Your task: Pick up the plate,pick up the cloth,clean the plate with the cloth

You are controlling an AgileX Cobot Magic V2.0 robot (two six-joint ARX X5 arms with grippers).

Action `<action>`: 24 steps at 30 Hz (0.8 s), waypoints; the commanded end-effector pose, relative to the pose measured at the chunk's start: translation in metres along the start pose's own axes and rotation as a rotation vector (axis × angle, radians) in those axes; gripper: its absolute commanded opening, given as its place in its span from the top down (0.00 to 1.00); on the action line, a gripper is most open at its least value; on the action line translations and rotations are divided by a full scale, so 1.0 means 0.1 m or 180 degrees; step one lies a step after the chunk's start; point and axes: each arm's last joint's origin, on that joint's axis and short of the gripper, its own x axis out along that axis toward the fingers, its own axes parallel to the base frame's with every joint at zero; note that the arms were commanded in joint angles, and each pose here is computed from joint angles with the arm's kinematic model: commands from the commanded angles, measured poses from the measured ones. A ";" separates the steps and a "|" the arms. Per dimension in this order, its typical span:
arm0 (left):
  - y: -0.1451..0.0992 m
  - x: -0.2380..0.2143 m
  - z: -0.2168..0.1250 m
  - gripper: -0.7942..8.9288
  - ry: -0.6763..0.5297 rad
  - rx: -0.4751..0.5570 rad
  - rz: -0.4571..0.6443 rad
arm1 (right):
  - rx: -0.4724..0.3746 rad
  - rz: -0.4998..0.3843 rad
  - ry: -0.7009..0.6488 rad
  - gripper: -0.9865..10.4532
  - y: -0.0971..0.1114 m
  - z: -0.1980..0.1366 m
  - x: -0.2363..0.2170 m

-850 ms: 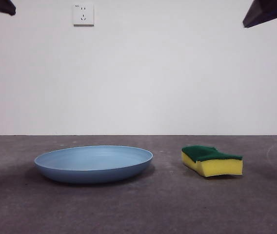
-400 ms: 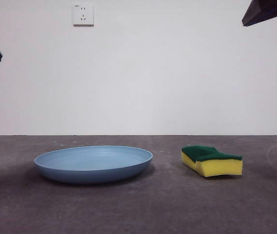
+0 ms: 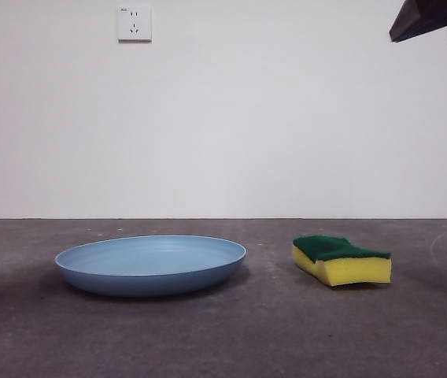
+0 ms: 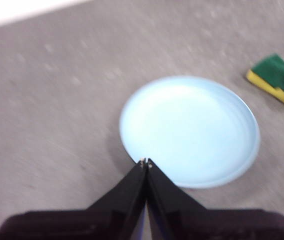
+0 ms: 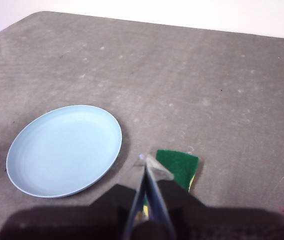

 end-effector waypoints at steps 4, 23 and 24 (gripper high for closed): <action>0.15 -0.12 -0.08 0.92 -0.0672 -0.0114 0.0272 | 0.0026 -0.0003 -0.0025 0.91 0.00 0.00 0.00; 0.30 0.15 -1.09 0.92 -0.1006 -0.0634 0.0534 | 0.0027 -0.0003 -0.0026 0.91 0.00 0.00 0.00; 0.30 0.16 -1.12 0.92 -0.0977 -0.0646 0.0548 | 0.0027 -0.0002 -0.0026 0.91 0.00 0.00 0.00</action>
